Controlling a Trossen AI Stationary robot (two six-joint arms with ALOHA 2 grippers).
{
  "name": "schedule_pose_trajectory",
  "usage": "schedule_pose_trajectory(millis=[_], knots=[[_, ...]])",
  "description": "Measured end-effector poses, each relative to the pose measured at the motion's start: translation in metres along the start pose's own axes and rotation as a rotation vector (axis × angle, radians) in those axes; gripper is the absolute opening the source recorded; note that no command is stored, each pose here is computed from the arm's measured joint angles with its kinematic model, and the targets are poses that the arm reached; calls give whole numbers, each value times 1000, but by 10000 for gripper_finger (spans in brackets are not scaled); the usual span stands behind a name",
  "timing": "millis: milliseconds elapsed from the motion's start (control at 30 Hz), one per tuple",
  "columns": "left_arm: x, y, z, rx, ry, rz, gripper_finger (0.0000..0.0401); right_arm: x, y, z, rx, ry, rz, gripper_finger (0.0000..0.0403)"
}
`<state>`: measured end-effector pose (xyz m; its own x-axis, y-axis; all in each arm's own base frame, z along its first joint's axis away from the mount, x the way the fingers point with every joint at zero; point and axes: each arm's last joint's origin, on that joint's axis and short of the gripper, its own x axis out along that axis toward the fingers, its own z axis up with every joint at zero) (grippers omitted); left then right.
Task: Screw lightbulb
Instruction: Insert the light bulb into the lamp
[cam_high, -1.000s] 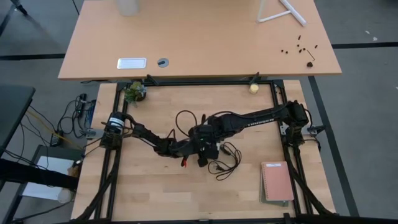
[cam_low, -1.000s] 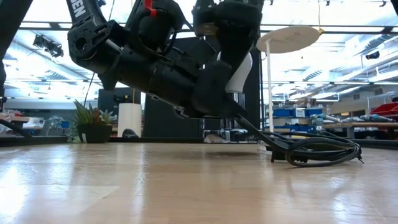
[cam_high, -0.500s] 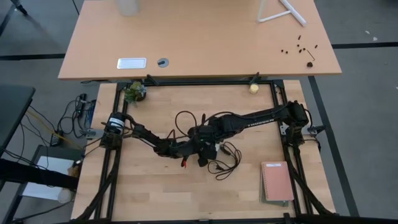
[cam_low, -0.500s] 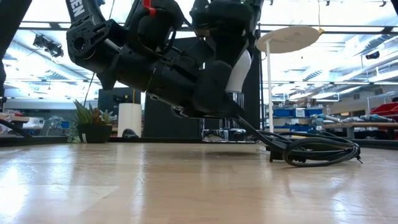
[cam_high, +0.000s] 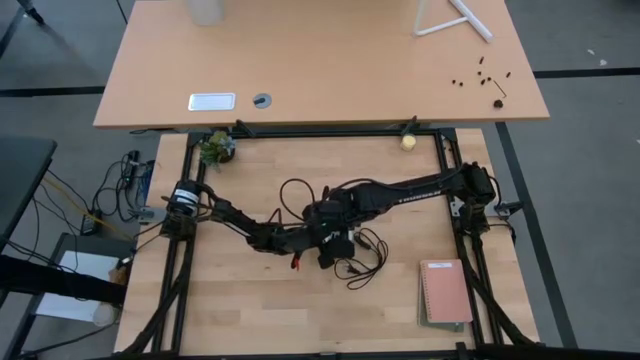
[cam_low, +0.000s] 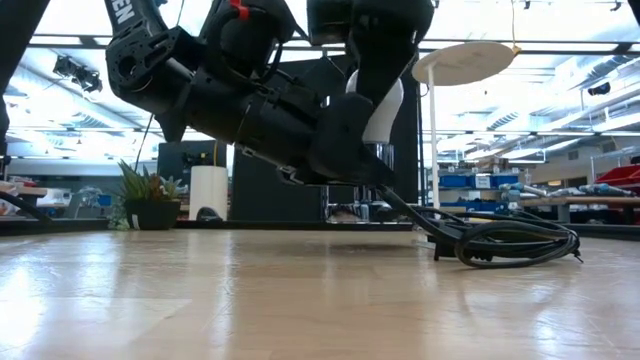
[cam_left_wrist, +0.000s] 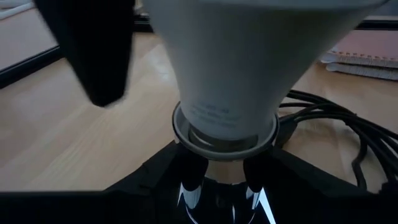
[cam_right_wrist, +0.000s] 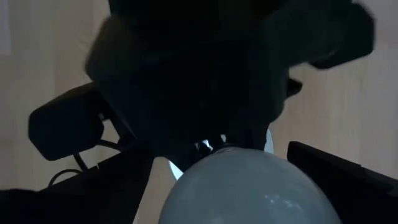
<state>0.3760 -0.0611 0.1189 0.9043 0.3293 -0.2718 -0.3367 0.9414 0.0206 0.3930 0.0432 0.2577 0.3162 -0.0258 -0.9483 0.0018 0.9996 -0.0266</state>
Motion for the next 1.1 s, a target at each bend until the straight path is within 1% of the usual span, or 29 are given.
schedule_pose_trajectory(millis=[367, 500, 600, 767, 1000, 1100], knots=[[0, 0, -1, 6, 12, -4, 195, -2, 0, -3, -136, 37, -3, 398], [0, 0, -2, 7, 16, -18, 195, -2, 0, -3, -188, 41, -6, 399], [0, 0, -2, 12, 22, -23, 195, -3, 1, -5, -259, 55, -4, 399], [0, -2, -3, 30, 33, -76, 195, -3, 7, -7, -368, 74, -39, 399], [0, -1, -8, 92, 75, -90, 195, -4, 17, -8, -405, 73, -31, 398], [0, -1, -9, 99, 86, -117, 195, -5, 24, -10, -443, 76, -27, 396]])
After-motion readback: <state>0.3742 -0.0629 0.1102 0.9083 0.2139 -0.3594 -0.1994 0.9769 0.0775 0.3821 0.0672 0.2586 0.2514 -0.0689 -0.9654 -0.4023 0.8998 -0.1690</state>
